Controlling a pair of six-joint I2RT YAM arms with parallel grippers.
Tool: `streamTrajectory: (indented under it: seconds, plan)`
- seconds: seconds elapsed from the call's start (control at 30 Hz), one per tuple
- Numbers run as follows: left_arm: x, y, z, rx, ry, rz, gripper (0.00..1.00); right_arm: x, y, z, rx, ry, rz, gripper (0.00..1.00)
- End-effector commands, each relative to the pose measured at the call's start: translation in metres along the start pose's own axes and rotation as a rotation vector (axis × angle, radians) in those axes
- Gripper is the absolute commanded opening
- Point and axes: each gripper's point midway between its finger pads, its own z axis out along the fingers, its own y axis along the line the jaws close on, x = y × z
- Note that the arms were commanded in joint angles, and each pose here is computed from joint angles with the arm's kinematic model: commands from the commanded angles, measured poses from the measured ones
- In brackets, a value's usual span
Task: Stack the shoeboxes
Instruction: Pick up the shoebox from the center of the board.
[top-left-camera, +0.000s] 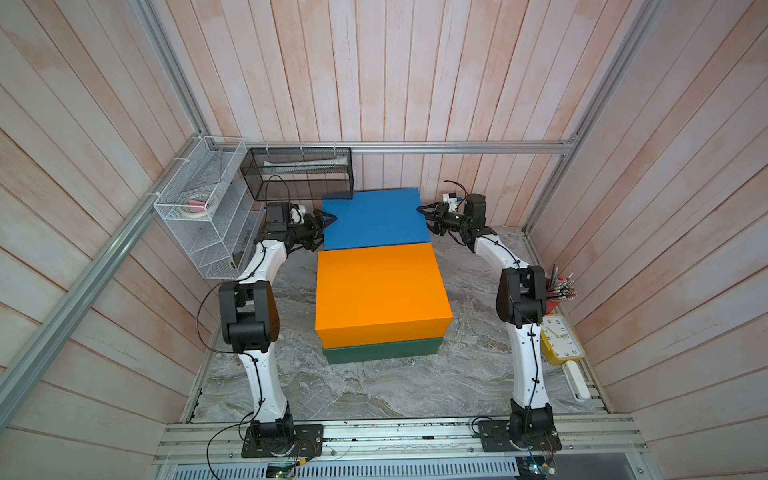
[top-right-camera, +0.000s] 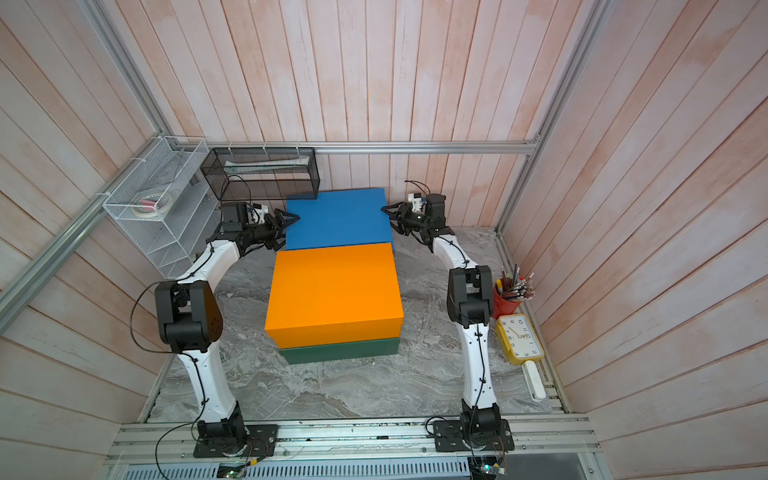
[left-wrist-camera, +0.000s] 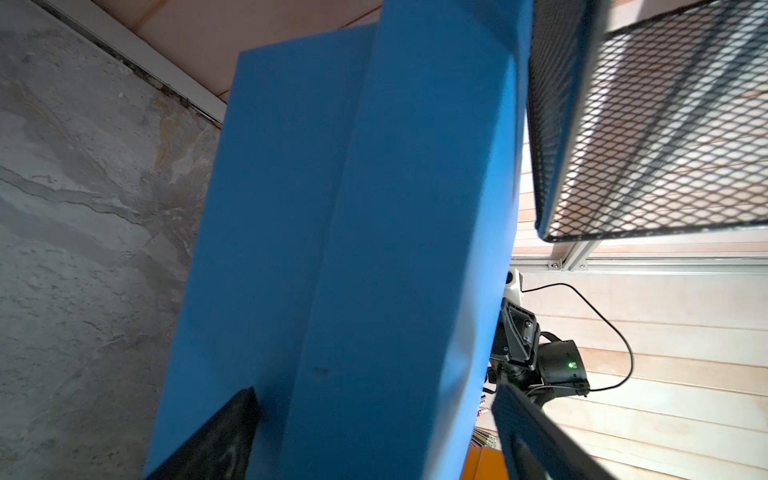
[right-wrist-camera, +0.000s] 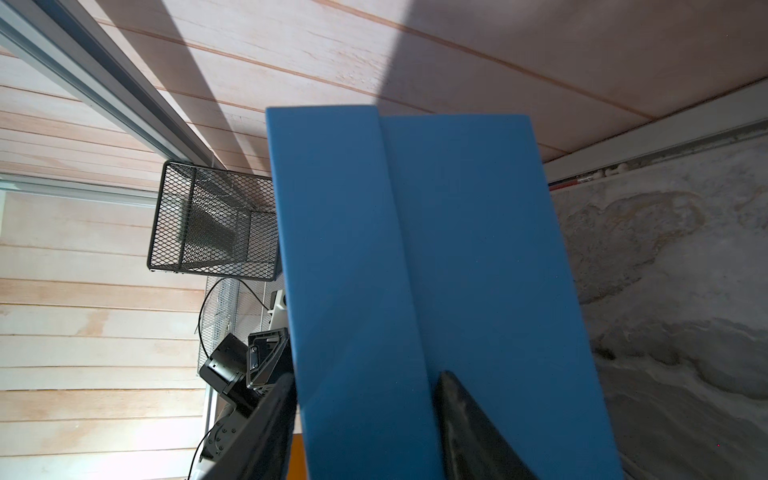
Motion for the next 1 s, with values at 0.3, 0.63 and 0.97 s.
streamTrajectory:
  seconds: [0.3,0.63,0.97]
  plan:
    - [0.054,-0.045,0.0,0.131,0.128,0.059,0.92,0.084,0.053,0.011,-0.108,0.196,-0.054,0.55]
    - [0.06,-0.047,-0.001,0.125,0.123,0.07,0.91,0.09,0.051,0.007,-0.102,0.194,-0.06,0.55]
    - [0.071,-0.056,-0.009,0.115,0.118,0.106,0.91,0.098,0.061,0.002,-0.124,0.206,-0.088,0.55]
